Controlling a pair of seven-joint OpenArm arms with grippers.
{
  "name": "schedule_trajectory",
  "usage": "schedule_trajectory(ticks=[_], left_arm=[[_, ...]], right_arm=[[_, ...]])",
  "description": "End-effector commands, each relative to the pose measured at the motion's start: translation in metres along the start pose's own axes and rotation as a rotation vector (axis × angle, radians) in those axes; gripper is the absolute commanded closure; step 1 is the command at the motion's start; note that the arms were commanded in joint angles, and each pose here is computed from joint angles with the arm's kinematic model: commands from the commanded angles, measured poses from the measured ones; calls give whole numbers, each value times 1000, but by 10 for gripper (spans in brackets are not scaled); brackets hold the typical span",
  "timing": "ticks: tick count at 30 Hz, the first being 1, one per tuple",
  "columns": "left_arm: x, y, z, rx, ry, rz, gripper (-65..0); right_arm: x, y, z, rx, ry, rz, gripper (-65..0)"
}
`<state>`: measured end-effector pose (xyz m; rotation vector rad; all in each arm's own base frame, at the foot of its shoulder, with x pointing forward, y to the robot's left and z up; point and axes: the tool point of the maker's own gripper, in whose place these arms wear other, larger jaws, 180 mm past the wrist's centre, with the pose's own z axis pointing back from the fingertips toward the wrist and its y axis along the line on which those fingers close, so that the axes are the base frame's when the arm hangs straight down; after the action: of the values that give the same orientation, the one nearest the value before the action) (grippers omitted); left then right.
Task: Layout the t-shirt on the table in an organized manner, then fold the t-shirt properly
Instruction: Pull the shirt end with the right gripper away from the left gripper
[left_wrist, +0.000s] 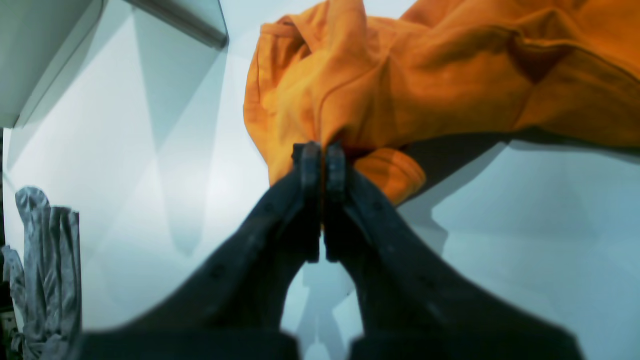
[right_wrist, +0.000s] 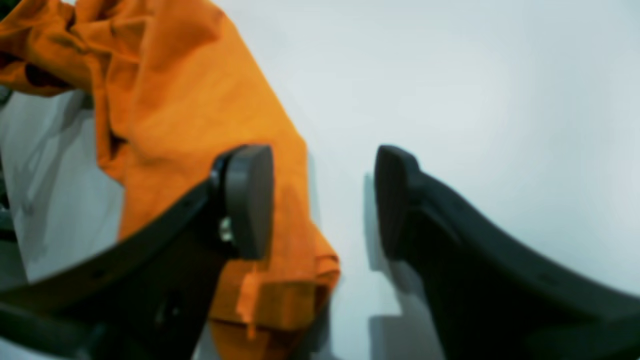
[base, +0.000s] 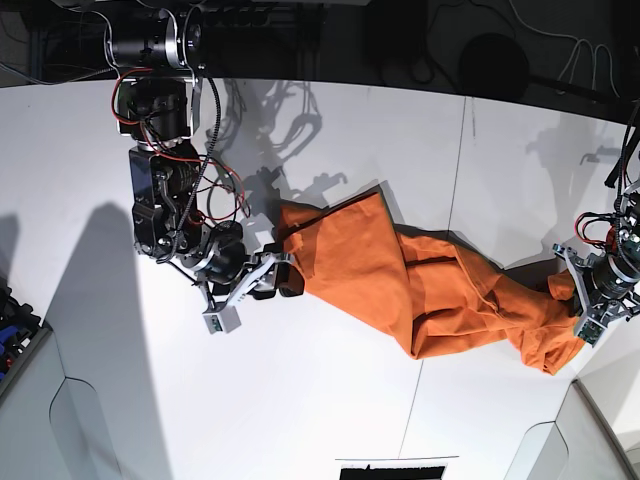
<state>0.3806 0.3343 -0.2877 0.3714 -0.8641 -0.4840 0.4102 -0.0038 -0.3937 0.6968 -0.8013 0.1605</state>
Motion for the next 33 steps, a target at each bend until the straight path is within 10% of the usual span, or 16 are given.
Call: schedule_trajectory(ticks=[1, 16, 23, 33], left_arm=[[14, 19, 5, 45, -39, -12, 0], [14, 19, 5, 45, -39, -12, 0], [14, 19, 5, 45, -39, -12, 0], [14, 20, 5, 45, -42, -12, 0]], right_arm=[[24, 10, -2, 36, -71, 12, -323], [-5, 52, -23, 120, 47, 128, -314], [-4, 53, -23, 124, 43, 123, -8], [28, 67, -14, 156, -49, 146, 0]])
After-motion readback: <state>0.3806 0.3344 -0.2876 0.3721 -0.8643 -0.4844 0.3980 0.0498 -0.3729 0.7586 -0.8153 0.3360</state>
